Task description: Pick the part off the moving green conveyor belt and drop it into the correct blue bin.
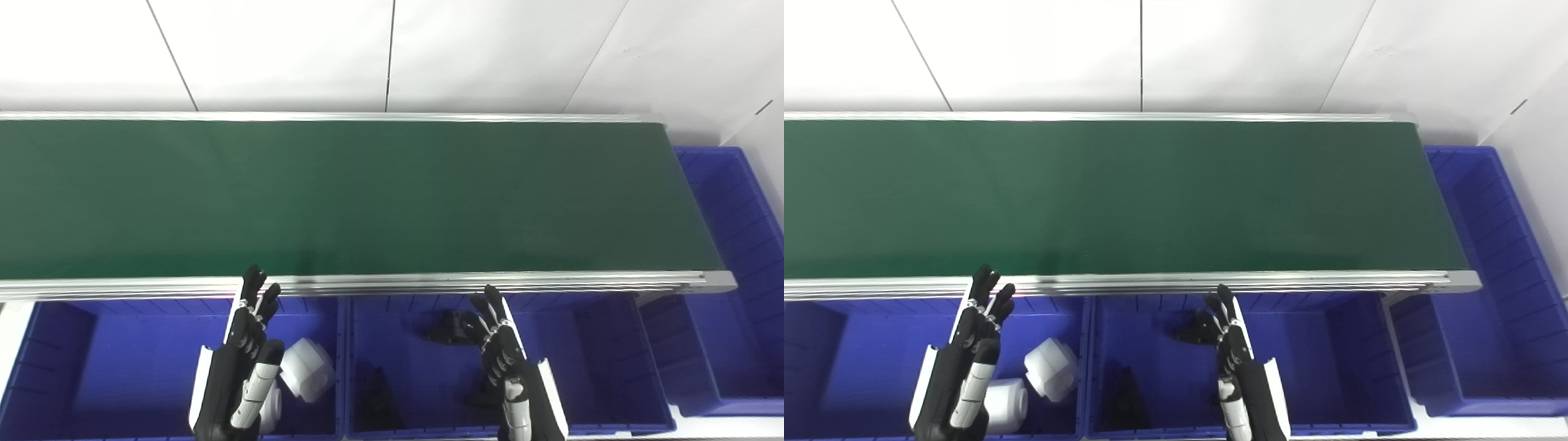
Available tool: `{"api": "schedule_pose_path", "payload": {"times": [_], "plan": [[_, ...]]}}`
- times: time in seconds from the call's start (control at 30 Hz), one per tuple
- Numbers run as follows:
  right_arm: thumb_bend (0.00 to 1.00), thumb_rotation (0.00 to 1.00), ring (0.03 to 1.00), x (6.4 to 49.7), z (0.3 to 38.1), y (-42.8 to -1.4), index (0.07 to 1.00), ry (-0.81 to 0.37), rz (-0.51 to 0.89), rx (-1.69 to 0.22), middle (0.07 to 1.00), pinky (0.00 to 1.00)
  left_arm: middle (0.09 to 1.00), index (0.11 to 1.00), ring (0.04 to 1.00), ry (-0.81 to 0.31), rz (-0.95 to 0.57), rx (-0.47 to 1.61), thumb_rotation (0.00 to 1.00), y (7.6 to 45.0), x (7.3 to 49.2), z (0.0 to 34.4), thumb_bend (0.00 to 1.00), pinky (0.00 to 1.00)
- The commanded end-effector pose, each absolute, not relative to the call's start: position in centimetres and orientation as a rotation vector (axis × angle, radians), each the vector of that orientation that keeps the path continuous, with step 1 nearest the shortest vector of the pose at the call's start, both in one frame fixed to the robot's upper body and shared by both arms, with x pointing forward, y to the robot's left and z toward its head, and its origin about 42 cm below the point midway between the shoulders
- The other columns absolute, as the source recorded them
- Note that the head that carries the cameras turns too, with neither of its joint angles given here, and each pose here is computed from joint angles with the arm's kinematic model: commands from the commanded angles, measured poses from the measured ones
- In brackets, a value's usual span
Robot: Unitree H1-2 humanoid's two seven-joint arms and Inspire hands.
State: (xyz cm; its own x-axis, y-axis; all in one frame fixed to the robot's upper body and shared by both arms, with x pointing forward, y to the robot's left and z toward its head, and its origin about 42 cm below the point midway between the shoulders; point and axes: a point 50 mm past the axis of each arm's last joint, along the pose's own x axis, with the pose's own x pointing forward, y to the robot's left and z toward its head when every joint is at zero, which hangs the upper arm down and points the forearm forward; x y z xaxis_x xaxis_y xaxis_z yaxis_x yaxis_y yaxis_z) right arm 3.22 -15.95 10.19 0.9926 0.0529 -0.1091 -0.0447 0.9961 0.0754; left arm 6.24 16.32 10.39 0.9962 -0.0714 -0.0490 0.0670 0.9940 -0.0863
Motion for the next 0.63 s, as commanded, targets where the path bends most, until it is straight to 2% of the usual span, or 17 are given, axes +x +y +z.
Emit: {"api": "schedule_pose_path", "payload": {"times": [0.0,0.27,0.4,0.5,0.6], "plan": [[0.86,1.0,0.928,3.2,10.8,-15.9,1.0,0.049,0.043,0.081,0.962,0.93,0.998,1.0,0.942,0.013,-0.059,-0.094,0.79,16.2,6.1,11.2,0.68,0.95],[0.87,1.0,0.935,3.2,10.6,-16.4,1.0,0.041,0.051,0.047,0.972,0.93,0.997,1.0,0.934,0.004,-0.063,-0.084,0.79,15.9,5.9,11.2,0.62,0.94],[0.88,1.0,0.944,3.0,10.5,-16.9,1.0,0.041,0.053,0.046,0.979,0.94,1.0,1.0,0.939,0.003,-0.066,-0.097,0.75,15.4,5.8,11.2,0.57,0.94],[0.87,1.0,0.944,2.9,10.6,-17.1,1.0,0.045,0.051,0.05,0.981,0.94,0.991,1.0,0.936,0.007,-0.057,-0.1,0.73,15.2,5.8,11.1,0.57,0.93],[0.86,1.0,0.938,2.9,10.6,-17.1,1.0,0.048,0.051,0.051,0.976,0.94,0.985,1.0,0.926,0.019,-0.046,-0.109,0.74,15.2,5.8,11.1,0.63,0.93]]}}
